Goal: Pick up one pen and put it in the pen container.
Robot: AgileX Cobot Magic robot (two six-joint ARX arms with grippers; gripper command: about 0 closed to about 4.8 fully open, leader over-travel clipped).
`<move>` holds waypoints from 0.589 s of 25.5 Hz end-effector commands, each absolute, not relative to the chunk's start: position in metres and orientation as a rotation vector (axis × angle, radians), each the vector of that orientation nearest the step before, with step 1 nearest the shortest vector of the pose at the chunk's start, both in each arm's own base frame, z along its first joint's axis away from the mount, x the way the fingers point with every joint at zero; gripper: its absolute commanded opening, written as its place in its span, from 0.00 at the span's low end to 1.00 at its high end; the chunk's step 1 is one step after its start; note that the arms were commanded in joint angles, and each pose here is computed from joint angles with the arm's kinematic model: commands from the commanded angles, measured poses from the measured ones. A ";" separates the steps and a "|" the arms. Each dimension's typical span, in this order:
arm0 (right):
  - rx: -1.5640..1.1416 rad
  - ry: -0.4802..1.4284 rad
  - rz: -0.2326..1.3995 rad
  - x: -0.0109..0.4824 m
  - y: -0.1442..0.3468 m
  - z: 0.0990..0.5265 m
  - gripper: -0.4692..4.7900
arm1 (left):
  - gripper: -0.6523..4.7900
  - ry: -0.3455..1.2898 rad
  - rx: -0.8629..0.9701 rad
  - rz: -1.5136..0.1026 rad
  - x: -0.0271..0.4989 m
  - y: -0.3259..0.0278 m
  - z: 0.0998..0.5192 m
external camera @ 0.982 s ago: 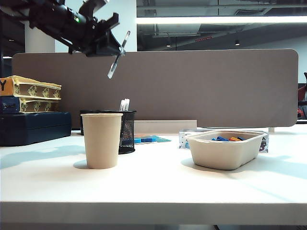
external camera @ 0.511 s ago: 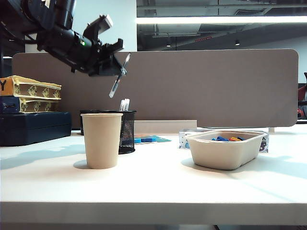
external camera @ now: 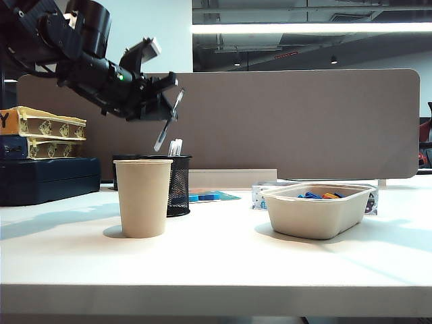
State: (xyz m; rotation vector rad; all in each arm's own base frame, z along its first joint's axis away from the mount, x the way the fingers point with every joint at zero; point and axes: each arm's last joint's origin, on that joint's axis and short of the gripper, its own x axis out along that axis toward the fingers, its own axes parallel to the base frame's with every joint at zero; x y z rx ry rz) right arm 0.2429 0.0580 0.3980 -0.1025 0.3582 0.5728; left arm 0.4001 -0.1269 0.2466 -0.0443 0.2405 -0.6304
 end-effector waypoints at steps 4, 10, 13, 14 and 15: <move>-0.108 0.334 0.576 0.242 0.058 0.402 0.44 | 0.15 0.258 -0.041 -0.627 0.404 -0.128 0.239; -0.108 0.334 0.576 0.242 0.058 0.402 0.44 | 0.15 0.313 -0.040 -0.606 0.405 -0.128 0.228; -0.111 0.334 0.576 0.242 0.058 0.402 0.44 | 0.15 0.328 -0.040 -0.605 0.406 -0.128 0.225; -0.113 0.333 0.577 0.242 0.058 0.402 0.44 | 0.15 0.334 -0.041 -0.605 0.406 -0.128 0.223; -0.114 0.333 0.576 0.242 0.058 0.402 0.44 | 0.15 0.340 -0.042 -0.608 0.406 -0.128 0.222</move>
